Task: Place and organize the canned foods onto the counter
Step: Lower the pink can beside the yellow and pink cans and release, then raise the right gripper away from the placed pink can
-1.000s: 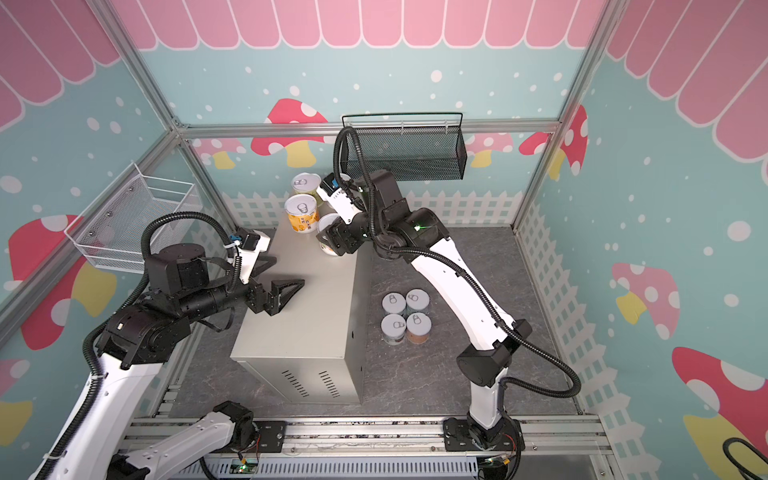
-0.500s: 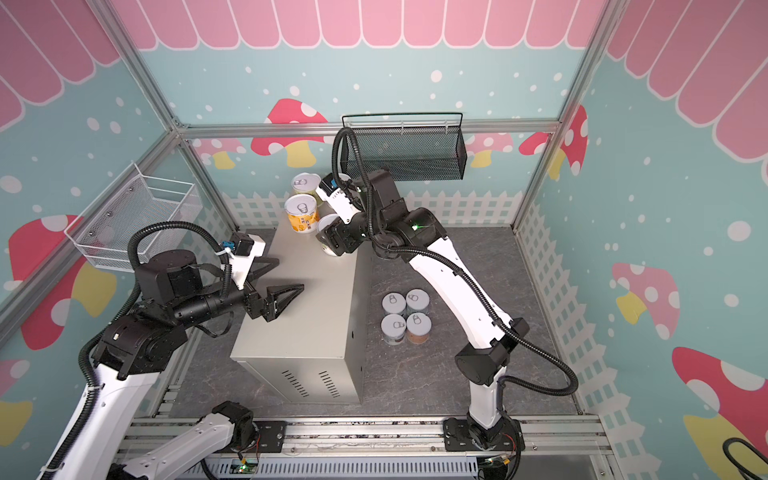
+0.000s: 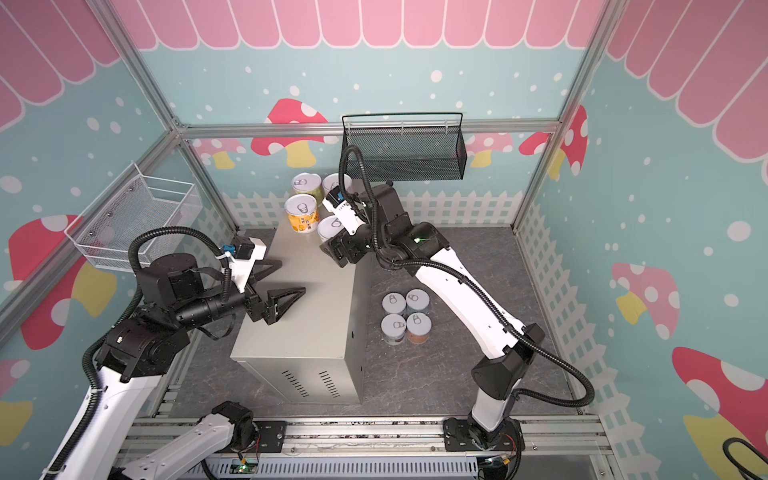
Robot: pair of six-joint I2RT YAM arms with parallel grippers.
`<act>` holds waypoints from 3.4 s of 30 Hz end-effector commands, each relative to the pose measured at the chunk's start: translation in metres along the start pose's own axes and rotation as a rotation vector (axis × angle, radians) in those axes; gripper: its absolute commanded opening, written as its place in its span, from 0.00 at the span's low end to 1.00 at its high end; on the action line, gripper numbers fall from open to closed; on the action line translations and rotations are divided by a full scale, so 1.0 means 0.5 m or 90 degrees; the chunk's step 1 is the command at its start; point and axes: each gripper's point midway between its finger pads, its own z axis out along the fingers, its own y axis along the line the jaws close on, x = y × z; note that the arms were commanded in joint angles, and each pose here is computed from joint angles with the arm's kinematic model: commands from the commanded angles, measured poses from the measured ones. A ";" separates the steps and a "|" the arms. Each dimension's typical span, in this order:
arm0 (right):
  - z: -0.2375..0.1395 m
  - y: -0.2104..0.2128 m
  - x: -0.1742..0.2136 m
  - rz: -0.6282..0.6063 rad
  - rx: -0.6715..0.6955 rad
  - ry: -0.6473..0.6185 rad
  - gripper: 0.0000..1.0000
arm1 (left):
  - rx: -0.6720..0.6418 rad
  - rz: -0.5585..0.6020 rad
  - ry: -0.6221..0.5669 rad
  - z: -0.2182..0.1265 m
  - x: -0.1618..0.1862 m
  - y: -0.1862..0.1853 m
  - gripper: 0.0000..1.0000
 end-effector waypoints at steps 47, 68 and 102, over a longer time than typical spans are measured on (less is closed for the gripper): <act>0.059 -0.113 -0.038 0.056 0.114 -0.159 0.69 | -0.017 0.021 -0.026 -0.010 -0.004 0.005 1.00; 0.092 -0.120 -0.031 0.051 0.095 -0.148 0.69 | -0.022 0.020 -0.025 -0.009 -0.003 0.009 1.00; -0.019 -0.114 -0.024 0.053 0.138 -0.165 0.97 | -0.020 0.021 -0.028 -0.011 -0.004 0.008 1.00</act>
